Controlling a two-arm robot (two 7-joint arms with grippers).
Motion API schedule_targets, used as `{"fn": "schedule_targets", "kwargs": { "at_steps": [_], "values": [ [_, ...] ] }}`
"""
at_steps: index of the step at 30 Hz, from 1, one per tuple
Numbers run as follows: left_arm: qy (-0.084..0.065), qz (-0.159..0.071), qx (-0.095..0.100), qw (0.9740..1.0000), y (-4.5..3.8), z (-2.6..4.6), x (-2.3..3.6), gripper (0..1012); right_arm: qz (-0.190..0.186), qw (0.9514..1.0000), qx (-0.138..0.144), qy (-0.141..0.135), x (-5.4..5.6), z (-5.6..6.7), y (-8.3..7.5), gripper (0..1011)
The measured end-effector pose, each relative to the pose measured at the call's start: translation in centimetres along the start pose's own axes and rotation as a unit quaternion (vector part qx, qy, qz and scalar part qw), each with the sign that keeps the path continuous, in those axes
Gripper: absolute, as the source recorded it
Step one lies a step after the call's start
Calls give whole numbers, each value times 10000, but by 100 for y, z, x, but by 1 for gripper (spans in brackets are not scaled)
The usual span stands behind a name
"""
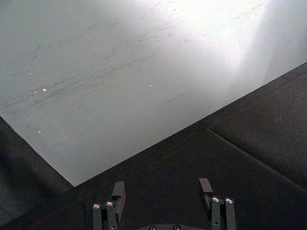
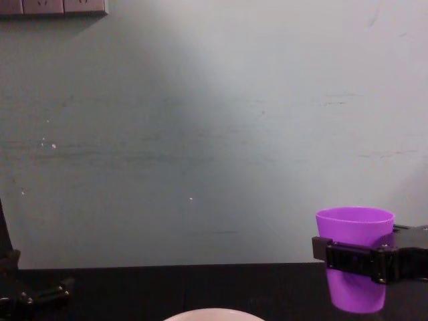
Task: Pick up the cup and pour the mung beans from the cup into the bowl.
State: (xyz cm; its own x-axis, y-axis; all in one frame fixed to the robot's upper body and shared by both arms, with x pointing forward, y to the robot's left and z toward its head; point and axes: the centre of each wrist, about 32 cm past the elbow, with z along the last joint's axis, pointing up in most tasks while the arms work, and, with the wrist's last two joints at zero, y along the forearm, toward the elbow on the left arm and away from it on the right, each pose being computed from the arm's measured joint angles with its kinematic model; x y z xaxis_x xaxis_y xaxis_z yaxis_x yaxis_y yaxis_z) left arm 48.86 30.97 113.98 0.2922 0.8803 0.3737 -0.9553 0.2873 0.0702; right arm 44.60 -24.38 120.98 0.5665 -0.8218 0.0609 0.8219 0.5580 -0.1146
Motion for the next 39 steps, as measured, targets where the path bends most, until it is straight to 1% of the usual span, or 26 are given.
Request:
{"fn": "schedule_targets", "kwargs": {
  "at_steps": [39],
  "values": [
    [0, 0, 0, 10000, 0, 0, 0, 1000, 0, 10000, 0, 0, 0, 0, 0, 726]
  ]
}}
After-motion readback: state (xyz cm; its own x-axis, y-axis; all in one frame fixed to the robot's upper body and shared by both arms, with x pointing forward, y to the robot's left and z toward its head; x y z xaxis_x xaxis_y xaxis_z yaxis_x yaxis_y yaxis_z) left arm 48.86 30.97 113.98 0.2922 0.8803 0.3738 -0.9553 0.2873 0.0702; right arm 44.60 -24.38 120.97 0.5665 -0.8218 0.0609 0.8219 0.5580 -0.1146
